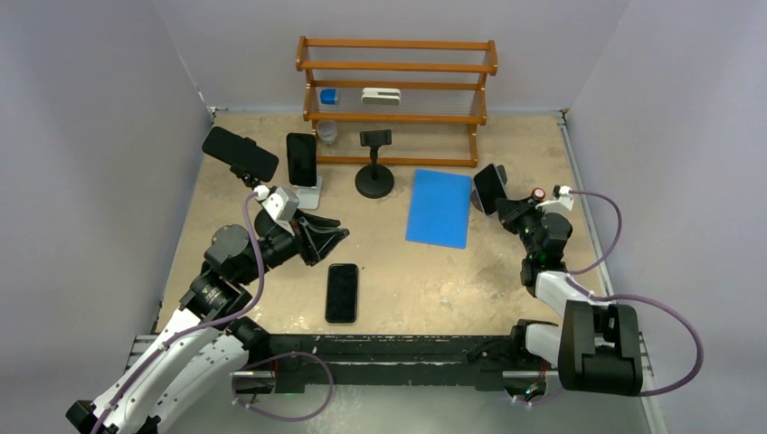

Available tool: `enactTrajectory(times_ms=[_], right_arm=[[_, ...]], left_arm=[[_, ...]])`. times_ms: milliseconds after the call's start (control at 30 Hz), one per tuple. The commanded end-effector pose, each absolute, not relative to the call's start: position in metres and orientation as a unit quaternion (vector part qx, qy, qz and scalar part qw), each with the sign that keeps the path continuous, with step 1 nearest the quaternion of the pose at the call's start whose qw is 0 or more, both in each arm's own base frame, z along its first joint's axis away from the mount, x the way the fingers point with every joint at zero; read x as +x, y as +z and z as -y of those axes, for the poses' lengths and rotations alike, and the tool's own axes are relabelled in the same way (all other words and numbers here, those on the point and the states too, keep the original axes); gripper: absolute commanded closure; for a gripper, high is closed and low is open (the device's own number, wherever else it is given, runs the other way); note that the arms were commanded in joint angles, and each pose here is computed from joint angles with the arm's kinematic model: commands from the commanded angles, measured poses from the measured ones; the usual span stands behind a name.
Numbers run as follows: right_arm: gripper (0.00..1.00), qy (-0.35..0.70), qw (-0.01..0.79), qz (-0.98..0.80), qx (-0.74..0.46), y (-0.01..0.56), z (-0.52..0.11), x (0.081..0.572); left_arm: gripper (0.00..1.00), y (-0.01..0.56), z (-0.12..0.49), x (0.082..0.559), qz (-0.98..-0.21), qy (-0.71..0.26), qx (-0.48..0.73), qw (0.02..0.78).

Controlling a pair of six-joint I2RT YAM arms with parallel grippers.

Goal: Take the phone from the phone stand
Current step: Remove the phone from the phone stand, then place the phone at the center of the board.

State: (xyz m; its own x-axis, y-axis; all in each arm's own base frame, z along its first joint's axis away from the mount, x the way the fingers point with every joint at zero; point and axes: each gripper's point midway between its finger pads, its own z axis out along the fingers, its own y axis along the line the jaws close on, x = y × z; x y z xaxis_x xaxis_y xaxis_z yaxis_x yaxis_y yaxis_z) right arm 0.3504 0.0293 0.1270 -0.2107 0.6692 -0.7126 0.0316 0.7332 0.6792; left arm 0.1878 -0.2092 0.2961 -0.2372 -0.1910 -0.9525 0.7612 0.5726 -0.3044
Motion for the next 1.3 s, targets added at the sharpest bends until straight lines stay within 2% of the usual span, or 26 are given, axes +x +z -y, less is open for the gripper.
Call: enactTrajectory(times_ms=[0,500,767,967,1000,1133,1267], right_arm=[[1.00,0.284,0.651,-0.672,0.209,0.195,-0.028,0.362],[1.00,0.366,0.662,-0.634,0.159,0.267,-0.063,0.327],[1.00,0.480,0.634,-0.602,0.070,0.310,-0.138,0.287],[1.00,0.577,0.592,-0.562,0.022,0.322,-0.186,0.248],[1.00,0.593,0.586,-0.551,0.019,0.322,-0.190,0.240],[1.00,0.646,0.571,-0.507,-0.010,0.327,-0.201,0.209],[1.00,0.688,0.555,-0.466,-0.047,0.334,-0.211,0.179]], left_arm=[[0.69,0.308,0.211,0.187,-0.653,-0.422,0.211,0.593],[0.69,0.309,0.209,0.189,-0.652,-0.419,0.206,0.597],[0.69,0.311,0.204,0.190,-0.651,-0.413,0.196,0.606],[0.67,0.326,0.210,0.179,-0.621,-0.447,0.206,0.610],[0.66,0.327,0.211,0.176,-0.615,-0.453,0.209,0.610],[0.47,0.327,0.216,0.166,-0.603,-0.483,0.214,0.598],[0.43,0.324,0.228,0.151,-0.589,-0.528,0.234,0.565]])
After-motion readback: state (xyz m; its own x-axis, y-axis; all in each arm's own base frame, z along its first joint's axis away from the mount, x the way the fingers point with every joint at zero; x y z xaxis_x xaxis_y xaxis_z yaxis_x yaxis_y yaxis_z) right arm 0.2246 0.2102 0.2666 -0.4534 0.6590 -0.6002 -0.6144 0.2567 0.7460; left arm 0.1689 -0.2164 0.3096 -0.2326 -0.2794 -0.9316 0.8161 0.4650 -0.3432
